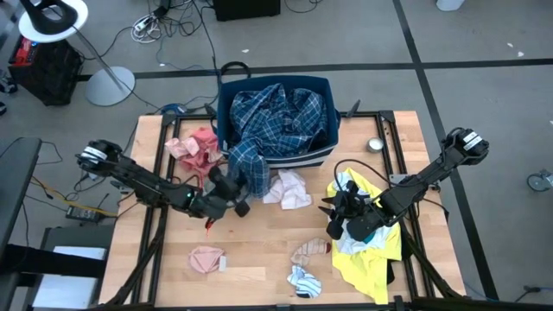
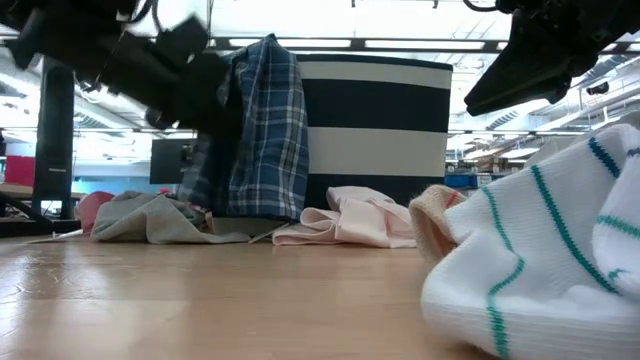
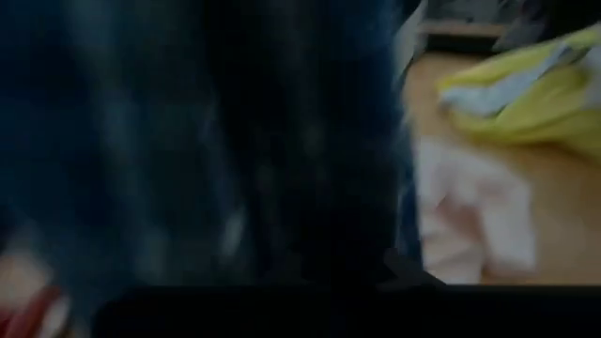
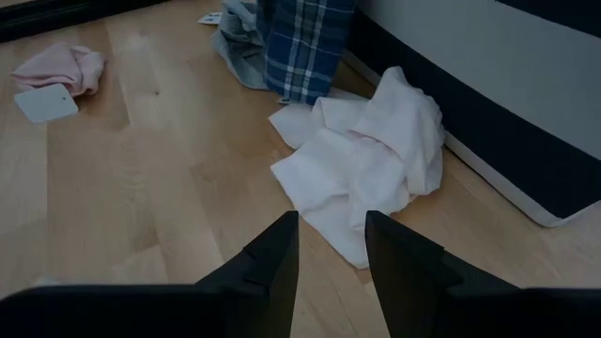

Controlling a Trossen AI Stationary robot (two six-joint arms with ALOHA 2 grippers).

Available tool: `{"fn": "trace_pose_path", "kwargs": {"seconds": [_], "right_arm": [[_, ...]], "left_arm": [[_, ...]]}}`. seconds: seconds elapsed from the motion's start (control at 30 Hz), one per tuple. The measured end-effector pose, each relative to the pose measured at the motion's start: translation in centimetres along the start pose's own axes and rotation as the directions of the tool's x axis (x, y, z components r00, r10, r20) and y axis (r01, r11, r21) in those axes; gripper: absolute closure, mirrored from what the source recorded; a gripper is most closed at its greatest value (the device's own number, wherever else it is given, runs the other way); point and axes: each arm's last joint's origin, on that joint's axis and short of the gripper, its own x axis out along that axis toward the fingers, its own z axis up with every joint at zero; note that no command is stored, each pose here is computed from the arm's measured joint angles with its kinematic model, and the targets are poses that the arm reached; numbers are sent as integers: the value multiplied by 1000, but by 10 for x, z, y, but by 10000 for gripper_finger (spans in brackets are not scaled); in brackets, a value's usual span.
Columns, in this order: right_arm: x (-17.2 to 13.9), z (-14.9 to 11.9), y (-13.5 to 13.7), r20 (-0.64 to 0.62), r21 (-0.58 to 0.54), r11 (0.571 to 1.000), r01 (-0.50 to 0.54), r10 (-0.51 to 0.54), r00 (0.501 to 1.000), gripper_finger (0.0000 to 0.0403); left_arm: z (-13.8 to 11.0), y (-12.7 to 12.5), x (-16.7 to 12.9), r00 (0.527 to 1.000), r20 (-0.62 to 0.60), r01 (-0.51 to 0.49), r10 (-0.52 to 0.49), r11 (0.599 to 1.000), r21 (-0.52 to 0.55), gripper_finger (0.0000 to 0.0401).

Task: Sort clothes
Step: Put the blue checkered pants into the blue bin

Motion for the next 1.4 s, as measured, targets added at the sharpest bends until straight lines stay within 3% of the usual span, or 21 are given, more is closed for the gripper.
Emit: {"fn": "trace_pose_path", "kwargs": {"seconds": [0.23,0.43,0.7,0.93,1.2,1.4], "right_arm": [[0,0,0,0,0,1000,0,0,1000,277],[0,0,0,0,1,1000,0,0,1000,277],[0,0,0,2,3,1000,-2,2,1000,277],[0,0,0,2,4,1000,-2,2,1000,277],[0,0,0,2,4,1000,-2,2,1000,277],[0,0,0,2,3,1000,-2,2,1000,277]], "left_arm": [[44,-17,0,997,67,24,-34,990,136,401],[66,-23,-1,997,76,16,-33,975,220,401],[113,-15,13,988,143,-98,56,947,306,401],[161,10,34,971,189,-207,149,918,337,401],[199,63,64,928,208,-362,309,879,309,401],[207,89,76,947,135,-320,291,885,338,401]]}}
